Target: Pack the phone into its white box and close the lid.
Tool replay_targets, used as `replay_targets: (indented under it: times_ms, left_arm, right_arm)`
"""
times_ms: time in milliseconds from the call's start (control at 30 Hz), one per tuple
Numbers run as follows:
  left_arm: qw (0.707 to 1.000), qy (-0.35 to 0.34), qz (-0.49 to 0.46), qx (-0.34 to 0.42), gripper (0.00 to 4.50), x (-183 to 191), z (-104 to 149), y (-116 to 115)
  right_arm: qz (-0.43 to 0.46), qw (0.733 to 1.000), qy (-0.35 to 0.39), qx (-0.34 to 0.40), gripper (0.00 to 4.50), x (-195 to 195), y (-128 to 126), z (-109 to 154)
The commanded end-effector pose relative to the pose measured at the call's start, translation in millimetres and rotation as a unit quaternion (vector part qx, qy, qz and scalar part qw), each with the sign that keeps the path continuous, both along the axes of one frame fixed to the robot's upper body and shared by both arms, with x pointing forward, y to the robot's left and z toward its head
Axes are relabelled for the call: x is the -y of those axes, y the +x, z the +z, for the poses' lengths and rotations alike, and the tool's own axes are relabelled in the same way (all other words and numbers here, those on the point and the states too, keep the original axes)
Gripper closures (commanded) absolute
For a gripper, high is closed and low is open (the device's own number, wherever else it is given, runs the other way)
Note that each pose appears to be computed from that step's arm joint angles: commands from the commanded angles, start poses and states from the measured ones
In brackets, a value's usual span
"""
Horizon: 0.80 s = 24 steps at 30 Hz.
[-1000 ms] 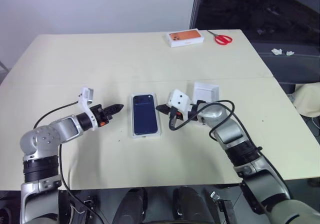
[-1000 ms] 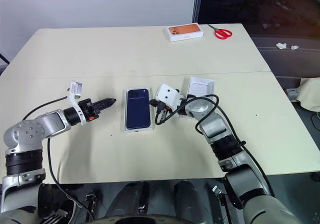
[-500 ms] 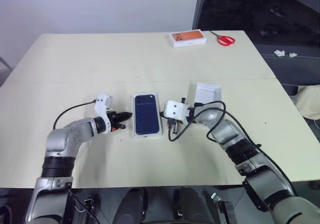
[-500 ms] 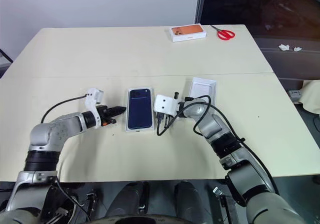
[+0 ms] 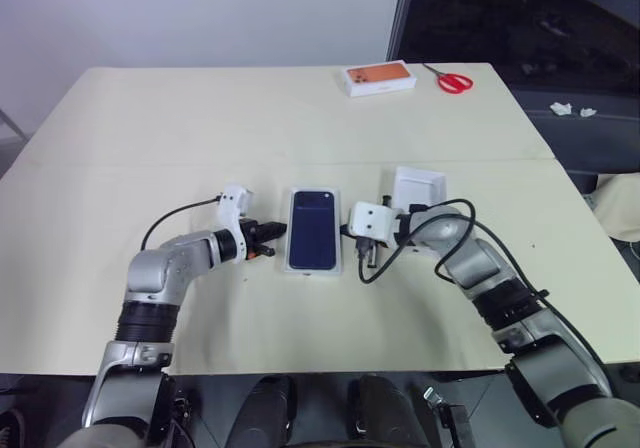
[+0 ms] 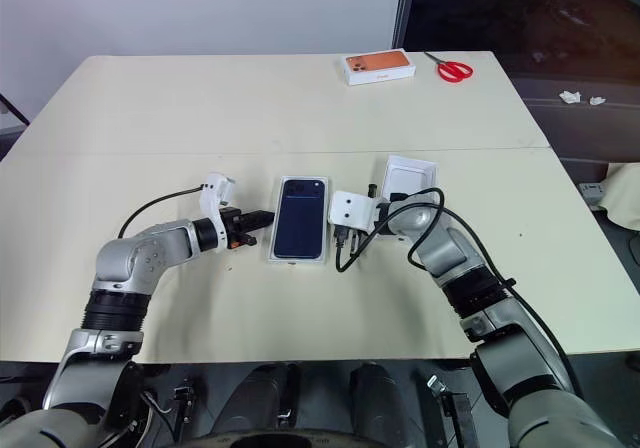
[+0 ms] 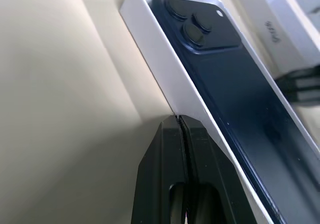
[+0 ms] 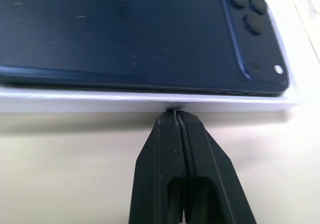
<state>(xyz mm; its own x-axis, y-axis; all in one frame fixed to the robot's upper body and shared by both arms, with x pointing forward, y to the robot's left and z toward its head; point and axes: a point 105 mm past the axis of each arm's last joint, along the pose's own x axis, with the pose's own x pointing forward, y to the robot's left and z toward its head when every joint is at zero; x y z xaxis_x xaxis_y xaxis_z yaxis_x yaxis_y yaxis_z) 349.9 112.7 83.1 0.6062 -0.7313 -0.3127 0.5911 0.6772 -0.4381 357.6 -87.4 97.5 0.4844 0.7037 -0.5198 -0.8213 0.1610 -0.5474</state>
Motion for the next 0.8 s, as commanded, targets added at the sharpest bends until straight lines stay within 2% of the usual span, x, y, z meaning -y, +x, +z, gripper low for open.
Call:
replay_targets:
  times_ms: [33,300,567,800]
  left_arm:
    - [0.999,-0.002,-0.049,-0.018,4.43,31,-8,-7]
    - [0.996,-0.011,-0.088,-0.014,4.43,64,-8,-5]
    - [0.993,-0.02,-0.113,-0.015,4.43,81,-7,-6]
    - [0.993,-0.017,-0.117,-0.007,4.43,86,-6,-3]
  right_arm:
    - [0.003,1.0,0.006,0.007,4.45,6,-4,8]
    - [-0.029,0.999,-0.021,-0.008,4.45,43,-8,3]
    - [-0.058,0.998,-0.038,-0.008,4.45,73,-10,2]
    - [-0.063,0.997,-0.042,-0.011,4.45,78,-9,3]
